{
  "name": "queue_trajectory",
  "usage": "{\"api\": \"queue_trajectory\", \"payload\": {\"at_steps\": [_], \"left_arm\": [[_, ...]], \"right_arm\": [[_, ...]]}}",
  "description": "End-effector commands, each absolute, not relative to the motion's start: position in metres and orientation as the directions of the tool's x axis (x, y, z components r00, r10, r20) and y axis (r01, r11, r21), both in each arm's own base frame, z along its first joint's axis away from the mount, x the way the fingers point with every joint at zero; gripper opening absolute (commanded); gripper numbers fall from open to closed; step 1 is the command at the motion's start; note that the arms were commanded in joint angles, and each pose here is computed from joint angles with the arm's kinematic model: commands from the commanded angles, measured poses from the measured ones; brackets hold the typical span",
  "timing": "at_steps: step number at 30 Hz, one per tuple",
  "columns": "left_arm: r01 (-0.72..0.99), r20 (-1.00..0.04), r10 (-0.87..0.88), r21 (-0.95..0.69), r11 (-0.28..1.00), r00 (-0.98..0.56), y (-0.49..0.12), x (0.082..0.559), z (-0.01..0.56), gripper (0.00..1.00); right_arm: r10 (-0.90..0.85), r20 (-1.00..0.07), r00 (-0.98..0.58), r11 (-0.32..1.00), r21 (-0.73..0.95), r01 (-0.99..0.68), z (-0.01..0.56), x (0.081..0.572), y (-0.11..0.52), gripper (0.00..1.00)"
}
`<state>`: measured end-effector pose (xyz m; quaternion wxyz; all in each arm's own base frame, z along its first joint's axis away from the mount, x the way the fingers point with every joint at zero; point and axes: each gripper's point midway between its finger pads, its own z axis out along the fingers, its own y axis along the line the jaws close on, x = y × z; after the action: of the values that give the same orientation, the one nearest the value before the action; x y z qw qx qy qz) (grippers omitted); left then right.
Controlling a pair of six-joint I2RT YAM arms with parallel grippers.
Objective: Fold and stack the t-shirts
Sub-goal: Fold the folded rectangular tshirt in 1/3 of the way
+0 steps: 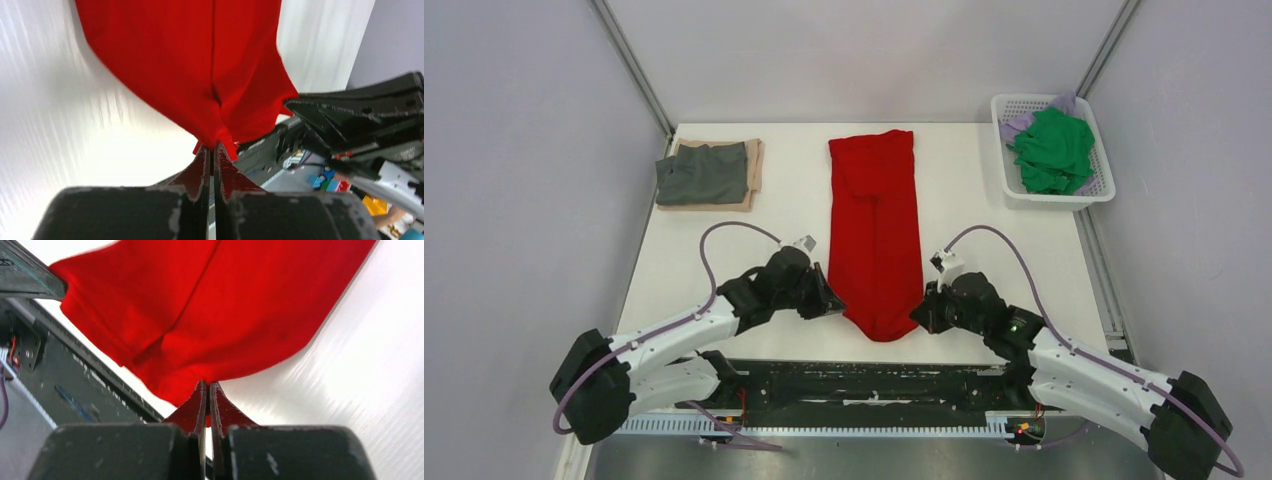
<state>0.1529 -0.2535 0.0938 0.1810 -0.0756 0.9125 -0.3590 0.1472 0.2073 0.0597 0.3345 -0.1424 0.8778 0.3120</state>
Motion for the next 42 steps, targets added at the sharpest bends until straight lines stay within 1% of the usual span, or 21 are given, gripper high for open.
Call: {"api": "queue_trajectory", "payload": {"at_steps": [1,6,14,18,22,24,28,33,40,42], "left_arm": [[0.041,-0.36,-0.286,-0.682,0.73,-0.888,-0.262,0.198,0.118,0.02],[0.017,-0.352,-0.319,-0.694,0.72,-0.88,-0.256,0.242,0.124,0.02],[0.011,-0.4,-0.347,-0.669,0.744,-0.848,-0.249,0.316,0.133,0.02],[0.007,-0.403,-0.334,-0.647,0.763,-0.852,-0.252,0.349,0.126,0.02],[-0.003,-0.381,-0.334,-0.654,0.756,-0.862,-0.255,0.378,0.118,0.02],[-0.006,-0.386,-0.34,-0.653,0.757,-0.858,-0.254,0.393,0.116,0.02],[-0.025,-0.393,-0.355,-0.641,0.768,-0.848,-0.248,0.414,0.108,0.02],[-0.025,-0.425,-0.352,-0.609,0.793,-0.834,-0.238,0.439,0.104,0.02],[-0.053,-0.399,-0.351,-0.594,0.803,-0.847,-0.231,0.454,0.086,0.02],[-0.064,-0.394,-0.354,-0.588,0.807,-0.848,-0.229,0.457,0.082,0.02]], "right_arm": [[0.014,-0.775,-0.631,0.816,0.374,-0.44,0.1,0.197,0.211,0.0],[0.047,-0.817,-0.575,0.864,0.322,-0.387,0.124,0.24,0.21,0.0],[0.08,-0.832,-0.549,0.908,0.289,-0.304,0.133,0.302,0.203,0.0],[0.089,-0.839,-0.537,0.913,0.284,-0.291,0.137,0.334,0.201,0.0],[0.081,-0.834,-0.545,0.912,0.283,-0.298,0.131,0.361,0.202,0.0],[0.072,-0.829,-0.555,0.906,0.287,-0.312,0.126,0.373,0.204,0.0],[0.084,-0.817,-0.57,0.896,0.312,-0.315,0.118,0.397,0.205,0.0],[0.079,-0.808,-0.584,0.893,0.318,-0.319,0.107,0.419,0.205,0.0],[0.103,-0.799,-0.592,0.889,0.342,-0.306,0.097,0.439,0.201,0.0],[0.108,-0.798,-0.593,0.892,0.341,-0.296,0.092,0.444,0.199,0.02]]}}
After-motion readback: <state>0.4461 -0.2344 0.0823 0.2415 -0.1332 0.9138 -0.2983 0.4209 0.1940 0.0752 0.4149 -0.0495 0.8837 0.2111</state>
